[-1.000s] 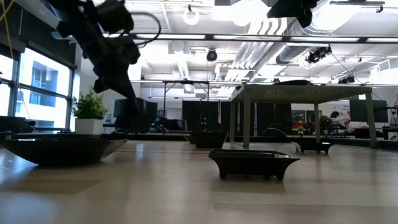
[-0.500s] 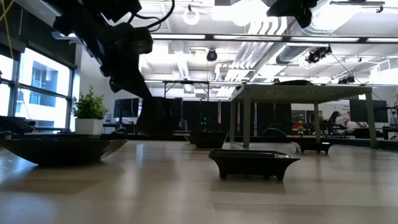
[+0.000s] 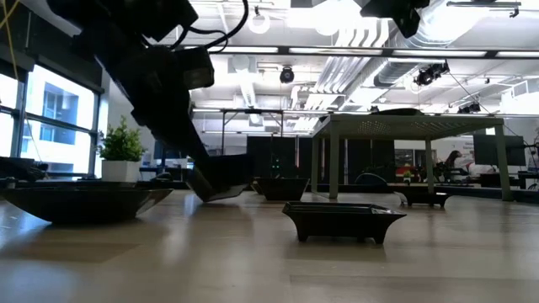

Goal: Pick & Place Mini shaped plates
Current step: Stack the distorted square plate on top of the distorted square plate on the shelf

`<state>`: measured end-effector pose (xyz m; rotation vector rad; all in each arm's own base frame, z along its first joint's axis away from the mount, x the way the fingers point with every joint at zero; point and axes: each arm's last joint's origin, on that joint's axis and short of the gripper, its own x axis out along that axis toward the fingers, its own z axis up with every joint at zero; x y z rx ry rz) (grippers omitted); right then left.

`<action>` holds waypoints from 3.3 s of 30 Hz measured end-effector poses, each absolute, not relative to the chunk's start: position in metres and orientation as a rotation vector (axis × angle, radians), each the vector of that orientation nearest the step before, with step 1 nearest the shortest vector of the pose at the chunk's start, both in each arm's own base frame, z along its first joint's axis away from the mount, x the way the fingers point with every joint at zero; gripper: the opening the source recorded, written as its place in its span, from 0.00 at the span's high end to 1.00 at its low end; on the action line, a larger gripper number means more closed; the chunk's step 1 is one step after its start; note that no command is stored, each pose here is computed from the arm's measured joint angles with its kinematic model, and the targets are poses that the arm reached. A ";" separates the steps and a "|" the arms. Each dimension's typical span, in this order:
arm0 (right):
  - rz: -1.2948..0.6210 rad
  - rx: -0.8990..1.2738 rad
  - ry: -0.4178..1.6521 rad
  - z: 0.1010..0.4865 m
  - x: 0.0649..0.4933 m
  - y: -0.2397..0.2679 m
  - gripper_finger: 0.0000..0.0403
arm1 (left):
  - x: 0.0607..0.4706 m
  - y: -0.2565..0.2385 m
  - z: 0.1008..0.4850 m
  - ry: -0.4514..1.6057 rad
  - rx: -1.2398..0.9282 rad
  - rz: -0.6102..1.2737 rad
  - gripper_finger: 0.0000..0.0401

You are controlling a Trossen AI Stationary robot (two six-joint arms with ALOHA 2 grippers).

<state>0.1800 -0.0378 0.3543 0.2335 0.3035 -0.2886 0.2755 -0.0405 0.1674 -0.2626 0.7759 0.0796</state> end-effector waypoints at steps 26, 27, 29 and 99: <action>-0.183 0.525 0.576 0.310 0.230 0.008 0.99 | 0.254 -0.040 0.244 0.697 -0.414 0.089 0.98; -0.184 0.535 0.589 0.306 0.235 0.009 0.99 | 0.250 -0.039 0.246 0.658 -0.420 0.109 0.97; -0.190 0.574 0.601 0.299 0.245 0.013 0.99 | 0.237 -0.036 0.243 0.614 -0.425 0.129 0.99; -0.522 1.028 0.823 0.193 0.368 0.025 0.99 | 0.133 -0.016 0.212 0.311 -0.444 0.102 1.00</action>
